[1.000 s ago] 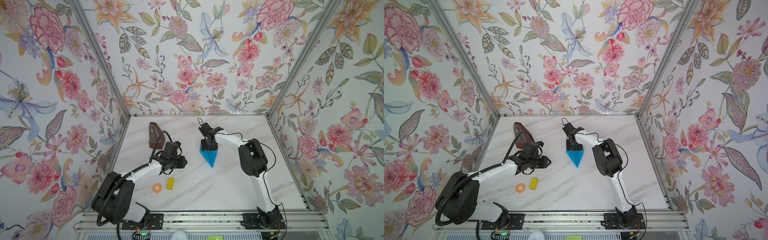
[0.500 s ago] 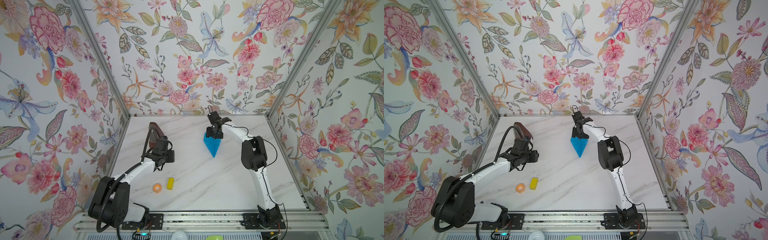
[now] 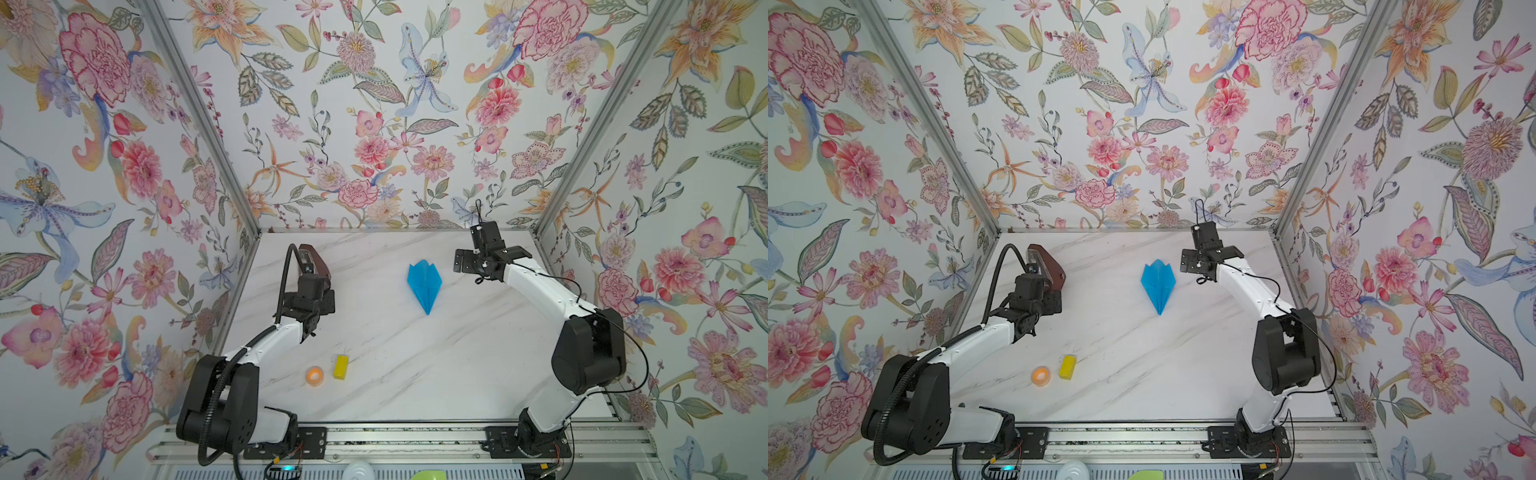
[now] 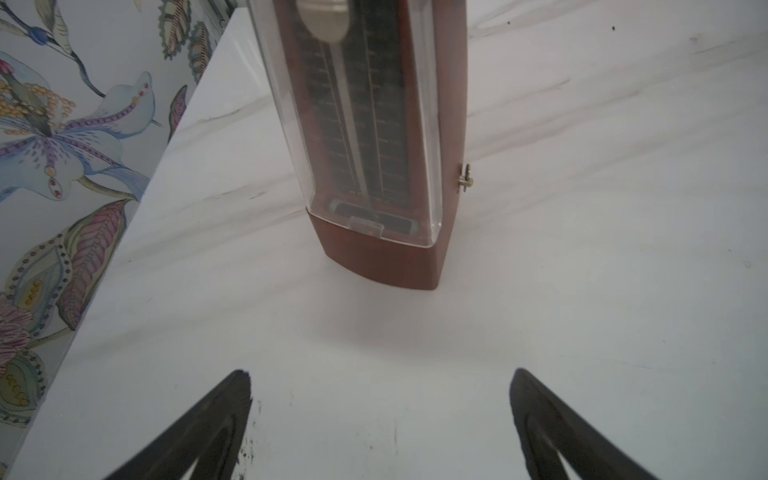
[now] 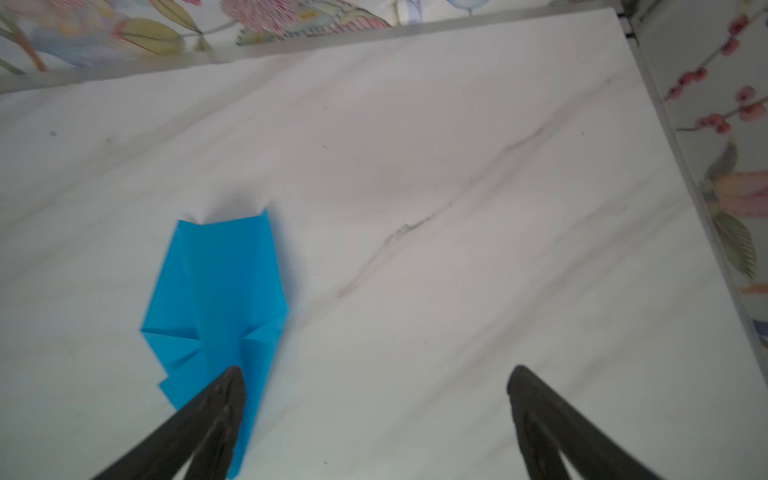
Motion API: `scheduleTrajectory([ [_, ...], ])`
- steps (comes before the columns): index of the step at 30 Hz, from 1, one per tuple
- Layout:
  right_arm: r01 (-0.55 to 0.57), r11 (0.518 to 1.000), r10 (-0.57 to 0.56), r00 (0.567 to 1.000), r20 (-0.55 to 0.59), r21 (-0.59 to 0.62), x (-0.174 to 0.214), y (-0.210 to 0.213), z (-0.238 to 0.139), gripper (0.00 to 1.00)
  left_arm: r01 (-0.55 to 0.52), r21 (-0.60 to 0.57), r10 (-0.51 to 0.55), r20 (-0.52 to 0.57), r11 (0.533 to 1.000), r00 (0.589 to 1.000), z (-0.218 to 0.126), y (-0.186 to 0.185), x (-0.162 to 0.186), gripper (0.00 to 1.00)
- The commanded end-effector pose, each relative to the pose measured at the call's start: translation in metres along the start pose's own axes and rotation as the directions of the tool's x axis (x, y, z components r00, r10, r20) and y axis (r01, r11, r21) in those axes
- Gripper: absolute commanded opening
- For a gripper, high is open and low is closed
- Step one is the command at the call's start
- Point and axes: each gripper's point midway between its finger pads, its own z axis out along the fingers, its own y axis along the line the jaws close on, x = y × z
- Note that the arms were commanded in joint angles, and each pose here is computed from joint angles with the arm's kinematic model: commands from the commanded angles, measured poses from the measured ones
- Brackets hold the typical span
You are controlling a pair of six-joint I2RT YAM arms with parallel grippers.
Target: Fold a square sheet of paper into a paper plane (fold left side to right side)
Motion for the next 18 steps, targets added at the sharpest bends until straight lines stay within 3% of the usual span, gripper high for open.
scheduleTrajectory([
  [1, -0.005, 0.994, -0.008, 0.992, 0.123, 0.106, 0.009, -0.049, 0.007, 0.99, -0.046, -0.093, 0.058, 0.127, 0.995, 0.99, 0.005, 0.018, -0.018, 0.99],
  [3, 0.001, 0.994, -0.02, 0.983, 0.181, 0.105, 0.027, -0.072, 0.01, 0.99, -0.067, -0.092, 0.085, 0.199, 0.993, 0.976, 0.007, 0.02, -0.018, 0.99],
  [7, -0.013, 0.989, -0.048, 0.914, 0.403, 0.146, 0.055, -0.107, 0.009, 0.99, -0.041, -0.062, 0.058, 0.31, 0.997, 0.949, 0.013, 0.027, -0.014, 0.99],
  [11, -0.135, 0.989, 0.086, 0.873, 0.48, 0.069, 0.063, -0.13, 0.007, 0.99, -0.054, -0.011, 0.054, 0.409, 0.998, 0.911, 0.01, 0.023, -0.021, 0.99],
  [14, -0.15, 0.988, 0.14, 0.807, 0.573, -0.031, 0.055, -0.13, -0.003, 0.99, -0.006, 0.01, 0.001, 0.421, 1.0, 0.907, 0.013, 0.032, -0.02, 0.99],
  [18, -0.129, 0.988, 0.157, 0.792, 0.59, -0.091, 0.065, -0.126, 0.011, 0.99, 0.022, 0.077, -0.056, 0.471, 0.997, 0.88, 0.009, 0.037, -0.011, 0.99],
])
